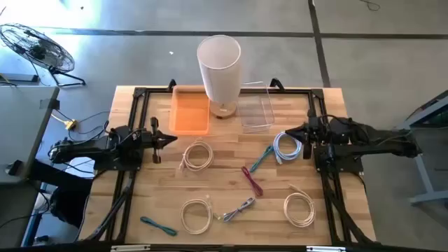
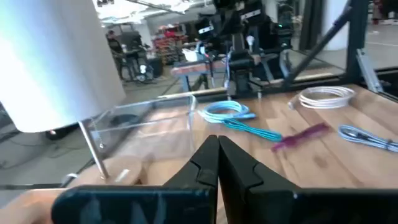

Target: Pick & Place USB Port

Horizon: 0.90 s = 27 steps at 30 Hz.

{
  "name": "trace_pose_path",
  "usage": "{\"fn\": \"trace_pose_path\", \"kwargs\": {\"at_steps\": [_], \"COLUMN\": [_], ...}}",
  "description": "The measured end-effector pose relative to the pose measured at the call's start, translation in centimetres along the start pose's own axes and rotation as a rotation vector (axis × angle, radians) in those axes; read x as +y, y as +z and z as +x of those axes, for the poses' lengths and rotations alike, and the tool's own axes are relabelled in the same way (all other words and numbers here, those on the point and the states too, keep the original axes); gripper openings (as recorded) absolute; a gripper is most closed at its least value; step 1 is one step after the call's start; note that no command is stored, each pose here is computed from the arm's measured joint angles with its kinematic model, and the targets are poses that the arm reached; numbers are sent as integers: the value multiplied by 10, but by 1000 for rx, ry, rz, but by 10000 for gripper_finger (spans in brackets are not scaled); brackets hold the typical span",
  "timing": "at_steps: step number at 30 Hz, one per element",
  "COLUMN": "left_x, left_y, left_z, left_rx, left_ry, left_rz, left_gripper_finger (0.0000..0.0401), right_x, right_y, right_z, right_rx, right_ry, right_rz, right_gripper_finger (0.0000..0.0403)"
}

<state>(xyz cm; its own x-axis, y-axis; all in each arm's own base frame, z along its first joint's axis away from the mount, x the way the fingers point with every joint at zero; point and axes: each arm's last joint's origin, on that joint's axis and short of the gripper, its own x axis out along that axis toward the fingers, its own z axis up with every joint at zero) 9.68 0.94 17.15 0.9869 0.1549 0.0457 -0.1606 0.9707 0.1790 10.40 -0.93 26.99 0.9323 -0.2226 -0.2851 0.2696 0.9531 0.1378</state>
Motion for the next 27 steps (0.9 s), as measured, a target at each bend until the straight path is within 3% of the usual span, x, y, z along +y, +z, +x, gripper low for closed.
{"fn": "trace_pose_path", "kwargs": {"at_steps": [5,14,20,27], "left_x": [2,2,1,-1], "left_y": [2,0,0,-3], "left_z": [0,0,0,0], "left_rx": [-8,13,7,27], "left_ry": [65,79,43,-35], "left_rz": [0,15,18,20], "left_gripper_finger": [0,0,0,0], "right_x": [7,17,22,23], "right_y": [35,83,98,90], "right_z": [2,2,8,22], "right_rx": [58,196,469,778], "right_ry": [-26,-60,-90,-170], "right_rz": [-13,-68,-133,-86], "right_gripper_finger": [0,0,0,4]}}
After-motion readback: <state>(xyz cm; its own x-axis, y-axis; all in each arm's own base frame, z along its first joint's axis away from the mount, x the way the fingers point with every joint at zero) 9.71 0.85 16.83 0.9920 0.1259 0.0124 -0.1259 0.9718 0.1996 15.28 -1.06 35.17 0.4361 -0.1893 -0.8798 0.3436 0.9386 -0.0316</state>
